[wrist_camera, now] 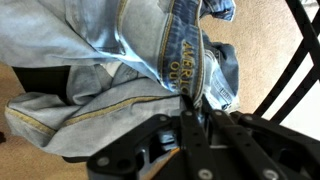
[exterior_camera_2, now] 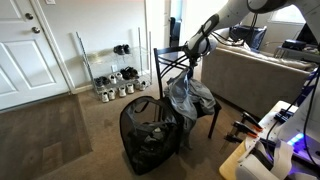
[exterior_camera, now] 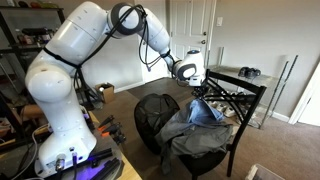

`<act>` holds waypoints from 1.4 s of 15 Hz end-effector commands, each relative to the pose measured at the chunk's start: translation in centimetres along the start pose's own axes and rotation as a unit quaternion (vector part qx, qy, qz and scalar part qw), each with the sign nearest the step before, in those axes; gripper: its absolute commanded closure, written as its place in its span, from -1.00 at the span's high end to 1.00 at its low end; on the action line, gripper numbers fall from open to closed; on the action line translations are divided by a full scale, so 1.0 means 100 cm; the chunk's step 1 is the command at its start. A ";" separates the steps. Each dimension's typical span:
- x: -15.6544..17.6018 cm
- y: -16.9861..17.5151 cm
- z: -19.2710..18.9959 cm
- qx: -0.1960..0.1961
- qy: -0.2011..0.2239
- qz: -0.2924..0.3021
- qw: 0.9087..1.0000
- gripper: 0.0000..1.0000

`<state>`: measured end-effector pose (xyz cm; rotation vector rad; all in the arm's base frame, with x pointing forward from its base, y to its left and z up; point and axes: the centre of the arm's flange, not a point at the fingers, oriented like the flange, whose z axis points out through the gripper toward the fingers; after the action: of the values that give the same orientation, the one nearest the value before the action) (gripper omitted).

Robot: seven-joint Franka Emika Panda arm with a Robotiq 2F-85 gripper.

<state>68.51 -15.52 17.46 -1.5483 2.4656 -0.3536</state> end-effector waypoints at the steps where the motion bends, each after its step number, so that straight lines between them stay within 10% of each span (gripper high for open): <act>1: -0.002 0.002 -0.004 0.004 0.001 -0.002 1.000 -0.96; 11: -0.048 0.025 -0.126 0.107 0.003 -0.061 0.992 -0.96; 21: -0.081 0.064 -0.246 0.193 0.020 -0.175 0.965 -0.96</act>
<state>63.04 -5.80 35.12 -1.7891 2.0626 -0.7898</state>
